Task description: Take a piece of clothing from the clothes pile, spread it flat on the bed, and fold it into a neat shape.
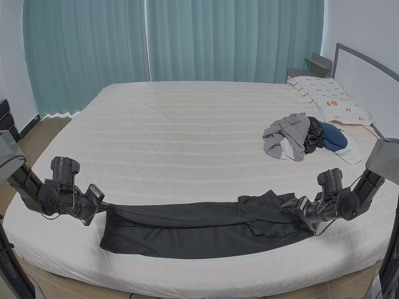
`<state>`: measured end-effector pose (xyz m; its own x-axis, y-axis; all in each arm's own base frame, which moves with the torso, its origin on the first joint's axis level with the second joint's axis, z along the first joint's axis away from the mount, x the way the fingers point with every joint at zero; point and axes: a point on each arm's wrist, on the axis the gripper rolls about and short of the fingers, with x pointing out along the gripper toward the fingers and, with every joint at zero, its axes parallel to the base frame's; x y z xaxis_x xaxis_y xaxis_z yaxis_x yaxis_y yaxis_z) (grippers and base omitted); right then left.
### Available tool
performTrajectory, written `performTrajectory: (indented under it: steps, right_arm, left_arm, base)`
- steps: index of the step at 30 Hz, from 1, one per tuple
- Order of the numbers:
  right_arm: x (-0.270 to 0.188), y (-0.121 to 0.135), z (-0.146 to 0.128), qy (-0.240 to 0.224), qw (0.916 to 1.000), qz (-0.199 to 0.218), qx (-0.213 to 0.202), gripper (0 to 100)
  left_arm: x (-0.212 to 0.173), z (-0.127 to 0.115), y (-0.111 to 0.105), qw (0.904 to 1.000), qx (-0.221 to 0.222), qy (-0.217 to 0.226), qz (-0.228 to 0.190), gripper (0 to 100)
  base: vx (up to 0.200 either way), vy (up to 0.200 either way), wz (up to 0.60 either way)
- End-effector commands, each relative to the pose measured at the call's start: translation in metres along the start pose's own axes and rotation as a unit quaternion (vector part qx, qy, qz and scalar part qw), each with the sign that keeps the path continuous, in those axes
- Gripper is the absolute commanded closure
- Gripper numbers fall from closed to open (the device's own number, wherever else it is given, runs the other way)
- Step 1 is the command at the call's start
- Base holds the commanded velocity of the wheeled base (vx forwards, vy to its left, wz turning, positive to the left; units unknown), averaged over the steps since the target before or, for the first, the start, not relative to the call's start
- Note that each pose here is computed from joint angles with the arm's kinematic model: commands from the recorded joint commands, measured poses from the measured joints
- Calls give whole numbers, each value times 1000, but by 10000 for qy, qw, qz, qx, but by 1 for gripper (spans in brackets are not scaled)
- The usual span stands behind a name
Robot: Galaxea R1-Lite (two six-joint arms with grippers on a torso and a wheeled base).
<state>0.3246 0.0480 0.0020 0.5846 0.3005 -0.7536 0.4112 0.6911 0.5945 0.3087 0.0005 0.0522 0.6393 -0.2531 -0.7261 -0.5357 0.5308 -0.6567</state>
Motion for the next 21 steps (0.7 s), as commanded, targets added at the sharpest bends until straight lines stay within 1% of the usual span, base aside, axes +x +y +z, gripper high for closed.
performTrajectory:
  steps: [1, 6, 7, 21]
  right_arm:
    - [7, -1, -1, 52, 10000, -34, -6, 0]
    - [12, 0, 1, 26, 10000, -35, 4, 0]
    - [12, 0, 1, 26, 10000, -35, -3, 100]
    - [12, 1, 9, -85, 10000, 4, 13, 100]
  left_arm:
    - [1, 0, 2, 10000, -17, 10, 25, 100]
    - [1, 0, 2, 10000, -23, 5, 26, 100]
    - [1, 0, 2, 10000, -23, 5, 26, 100]
    - [0, 0, 2, 10000, -21, -5, 24, 100]
  base:
    - [0, 0, 0]
    - [0, 0, 0]
    - [0, 0, 0]
    - [0, 0, 0]
